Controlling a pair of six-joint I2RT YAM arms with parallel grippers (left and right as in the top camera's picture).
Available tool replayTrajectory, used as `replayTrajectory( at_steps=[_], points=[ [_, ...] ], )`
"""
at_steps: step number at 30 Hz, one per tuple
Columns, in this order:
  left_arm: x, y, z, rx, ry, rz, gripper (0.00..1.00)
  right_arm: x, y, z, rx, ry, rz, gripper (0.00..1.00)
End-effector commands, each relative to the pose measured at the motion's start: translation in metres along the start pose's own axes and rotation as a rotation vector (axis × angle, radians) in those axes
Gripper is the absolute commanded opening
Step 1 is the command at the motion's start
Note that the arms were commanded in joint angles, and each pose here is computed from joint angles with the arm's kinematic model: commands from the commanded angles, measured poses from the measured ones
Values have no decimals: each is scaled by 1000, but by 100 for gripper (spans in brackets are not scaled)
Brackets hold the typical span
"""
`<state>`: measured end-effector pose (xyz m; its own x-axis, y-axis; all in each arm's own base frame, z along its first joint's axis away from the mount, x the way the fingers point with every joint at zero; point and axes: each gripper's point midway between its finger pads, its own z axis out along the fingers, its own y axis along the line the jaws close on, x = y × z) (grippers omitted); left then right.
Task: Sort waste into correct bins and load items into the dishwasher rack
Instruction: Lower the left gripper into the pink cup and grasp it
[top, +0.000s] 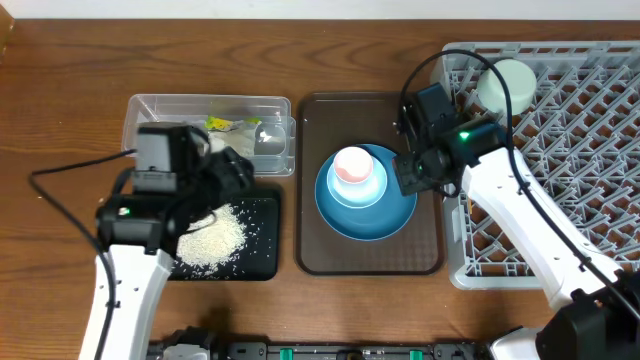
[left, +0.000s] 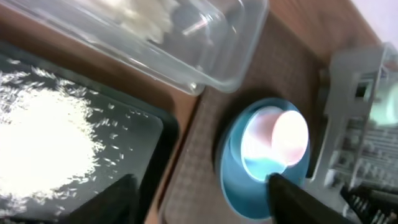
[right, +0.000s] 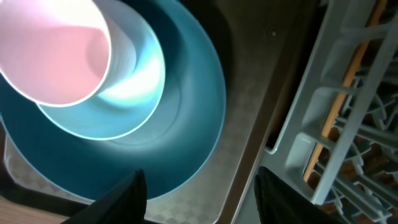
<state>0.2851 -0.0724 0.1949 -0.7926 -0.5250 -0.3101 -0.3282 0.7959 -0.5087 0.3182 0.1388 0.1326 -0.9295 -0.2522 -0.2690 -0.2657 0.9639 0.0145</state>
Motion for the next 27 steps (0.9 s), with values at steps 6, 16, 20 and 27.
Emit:
replayTrajectory(
  at_steps=[6,16,20,27],
  points=[
    [38,-30,45,-95,56,115,60,-18,-7,-44,-24,-137,67,56],
    [80,-87,112,-3,115,263,49,-9,-9,-79,-35,-206,68,60],
    [80,-88,130,-29,85,285,49,-9,-9,-79,-35,-208,68,60],
    [72,-88,145,-49,36,251,50,-10,-9,-79,-35,-211,68,63]
  ],
)
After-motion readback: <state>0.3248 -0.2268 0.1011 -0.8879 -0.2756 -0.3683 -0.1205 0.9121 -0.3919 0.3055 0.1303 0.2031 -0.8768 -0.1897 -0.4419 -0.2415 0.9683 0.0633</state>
